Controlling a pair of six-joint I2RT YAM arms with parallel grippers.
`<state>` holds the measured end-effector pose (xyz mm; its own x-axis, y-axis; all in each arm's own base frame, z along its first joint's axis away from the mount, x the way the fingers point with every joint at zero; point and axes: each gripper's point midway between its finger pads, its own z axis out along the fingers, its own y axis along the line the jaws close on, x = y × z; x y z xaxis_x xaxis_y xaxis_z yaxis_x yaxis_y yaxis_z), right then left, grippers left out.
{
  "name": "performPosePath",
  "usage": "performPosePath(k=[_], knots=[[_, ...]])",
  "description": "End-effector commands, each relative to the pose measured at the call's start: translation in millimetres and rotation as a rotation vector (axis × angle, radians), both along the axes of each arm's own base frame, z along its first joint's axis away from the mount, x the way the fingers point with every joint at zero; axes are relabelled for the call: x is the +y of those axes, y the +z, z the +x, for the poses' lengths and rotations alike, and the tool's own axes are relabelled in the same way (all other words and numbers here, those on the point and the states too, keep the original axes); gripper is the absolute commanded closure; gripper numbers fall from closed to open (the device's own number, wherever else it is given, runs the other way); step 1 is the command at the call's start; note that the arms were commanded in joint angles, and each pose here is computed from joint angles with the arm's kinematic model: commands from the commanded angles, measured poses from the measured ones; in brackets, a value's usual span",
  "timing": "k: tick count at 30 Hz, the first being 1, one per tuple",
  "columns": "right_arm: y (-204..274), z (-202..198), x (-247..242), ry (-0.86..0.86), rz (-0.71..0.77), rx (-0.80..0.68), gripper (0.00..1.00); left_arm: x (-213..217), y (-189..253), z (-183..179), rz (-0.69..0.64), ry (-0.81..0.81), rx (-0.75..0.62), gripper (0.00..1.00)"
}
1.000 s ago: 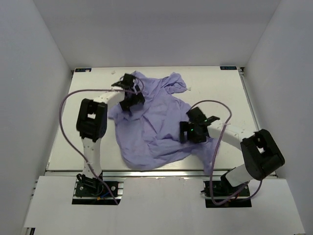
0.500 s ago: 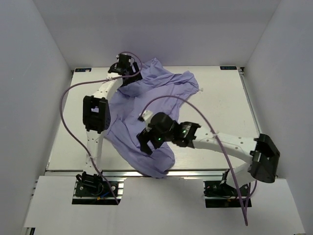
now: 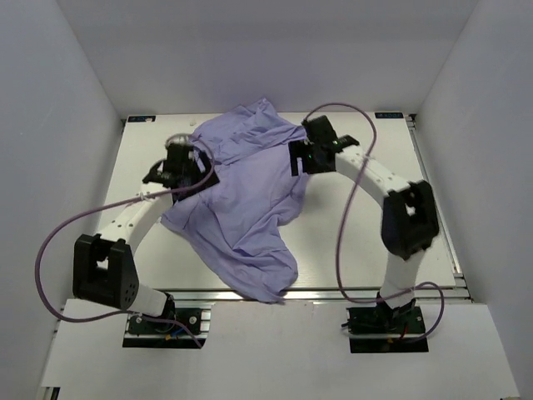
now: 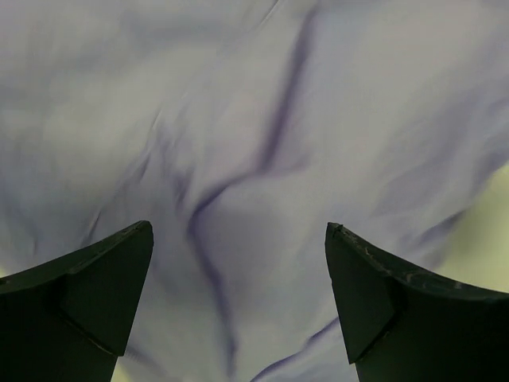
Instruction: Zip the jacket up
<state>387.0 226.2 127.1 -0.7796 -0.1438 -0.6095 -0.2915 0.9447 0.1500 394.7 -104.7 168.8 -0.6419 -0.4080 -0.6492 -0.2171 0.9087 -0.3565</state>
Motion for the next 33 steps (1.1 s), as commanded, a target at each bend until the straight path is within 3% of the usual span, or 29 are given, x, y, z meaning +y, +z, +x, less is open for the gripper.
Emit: performPosePath(k=[1,2,3,5,7,12,15,16,21,22,23,25,26,27,29,33], knots=[[6.8,57.1,-11.1,-0.051,-0.135,-0.036,0.11,9.4,-56.9,-44.5,-0.01,0.051,0.13,0.02],[-25.0,69.6,-10.6,-0.054,-0.19,0.018,0.11,11.6,-60.4,-52.2,-0.01,0.06,0.145,0.02],[-6.9,93.2,-2.6,-0.056,-0.177,-0.037,0.11,13.4,-72.0,-61.9,-0.003,0.058,0.176,0.02],[-42.2,108.3,6.8,-0.031,-0.197,0.009,0.11,16.3,-82.5,-64.7,0.005,0.074,0.189,0.02],[-36.8,124.6,25.2,-0.011,-0.144,-0.008,0.11,20.4,-92.6,-63.9,0.016,0.102,0.21,0.02],[-69.1,123.5,27.7,-0.031,-0.139,0.038,0.11,17.3,-132.1,-40.3,0.068,0.099,0.314,0.02],[-85.3,100.7,16.7,-0.027,-0.157,0.089,0.11,25.6,-135.9,-12.9,0.155,0.135,0.349,0.02],[-88.8,93.2,13.6,-0.029,-0.159,0.105,0.11,33.1,-157.2,-9.1,0.215,0.156,0.405,0.02],[-123.3,9.3,-14.6,-0.074,-0.155,0.279,0.14,14.6,-174.8,64.0,0.218,0.129,0.386,0.02],[-125.0,-3.1,-14.5,-0.077,-0.126,0.291,0.14,9.6,-198.1,70.6,0.219,0.103,0.42,0.02],[-108.7,-15.3,-14.9,-0.094,-0.083,0.275,0.16,2.0,-202.1,83.4,0.208,0.06,0.41,0.02],[-130.9,-73.0,-23.3,-0.078,-0.075,0.362,0.16,-16.7,-186.2,129.5,0.174,0.002,0.324,0.02],[-114.2,-85.4,-20.1,-0.064,-0.04,0.328,0.16,-28.8,-212.2,130.0,0.145,-0.067,0.376,0.02],[-127.5,-120.1,-20.8,-0.051,-0.054,0.371,0.16,-45.9,-188.1,162.6,0.098,-0.107,0.29,0.02],[-108.9,-153.5,2.5,0.039,0.005,0.349,0.16,-74.7,-200.4,171.5,0.02,-0.222,0.291,0.02],[-88.2,-167.8,9.9,0.04,0.076,0.323,0.14,-114.6,-163.2,199.5,0.059,-0.296,0.122,0.02]])
